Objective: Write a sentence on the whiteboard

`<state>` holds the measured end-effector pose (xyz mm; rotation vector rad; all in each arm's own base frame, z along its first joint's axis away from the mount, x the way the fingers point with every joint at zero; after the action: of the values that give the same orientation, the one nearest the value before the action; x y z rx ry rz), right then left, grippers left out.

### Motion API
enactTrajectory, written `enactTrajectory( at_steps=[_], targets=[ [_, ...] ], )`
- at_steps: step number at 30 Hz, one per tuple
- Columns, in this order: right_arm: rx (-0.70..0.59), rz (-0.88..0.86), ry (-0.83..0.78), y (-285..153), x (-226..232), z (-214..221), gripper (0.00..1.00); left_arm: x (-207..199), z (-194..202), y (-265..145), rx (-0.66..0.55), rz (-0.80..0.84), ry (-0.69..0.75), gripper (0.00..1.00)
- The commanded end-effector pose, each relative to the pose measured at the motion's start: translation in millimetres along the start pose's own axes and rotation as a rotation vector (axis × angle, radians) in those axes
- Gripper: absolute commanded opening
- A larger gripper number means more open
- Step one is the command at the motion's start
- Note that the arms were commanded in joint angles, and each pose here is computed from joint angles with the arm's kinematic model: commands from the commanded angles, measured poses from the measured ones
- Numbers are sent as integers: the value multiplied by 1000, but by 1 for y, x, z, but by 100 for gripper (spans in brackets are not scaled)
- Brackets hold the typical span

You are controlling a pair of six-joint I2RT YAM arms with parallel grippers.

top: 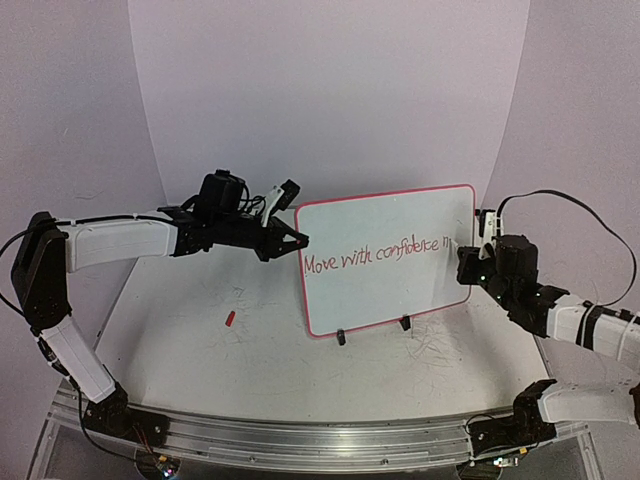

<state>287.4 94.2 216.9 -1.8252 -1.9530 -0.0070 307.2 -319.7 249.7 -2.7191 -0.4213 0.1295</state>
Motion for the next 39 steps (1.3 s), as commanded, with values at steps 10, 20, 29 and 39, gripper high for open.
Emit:
enactTrajectory(
  at_steps=[10, 20, 29, 39],
  targets=[
    [2, 6, 23, 1, -1, -1, 0, 17, 32, 2, 164, -137, 82, 0],
    [2, 30, 26, 1, -4, -1, 0, 17, 33, 2, 165, -137, 84, 0],
    [9, 57, 27, 3, -8, 0, 0, 17, 33, 2, 168, -138, 86, 0],
    [-74, 12, 46, 5, -1, -18, 0, 16, 33, 2, 167, -135, 87, 0]
  ],
)
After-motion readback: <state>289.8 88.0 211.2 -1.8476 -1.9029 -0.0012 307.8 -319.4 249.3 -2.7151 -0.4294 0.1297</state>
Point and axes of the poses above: each gripper's point midway between its finger pads, its own y axis out along the fingers, its own x axis along the line the jaws close on, z = x × y, the point moved 6 cm from there along -y, back along the fingers, and after that the axes turned 12 degrees about y, right-handed, at the moved point
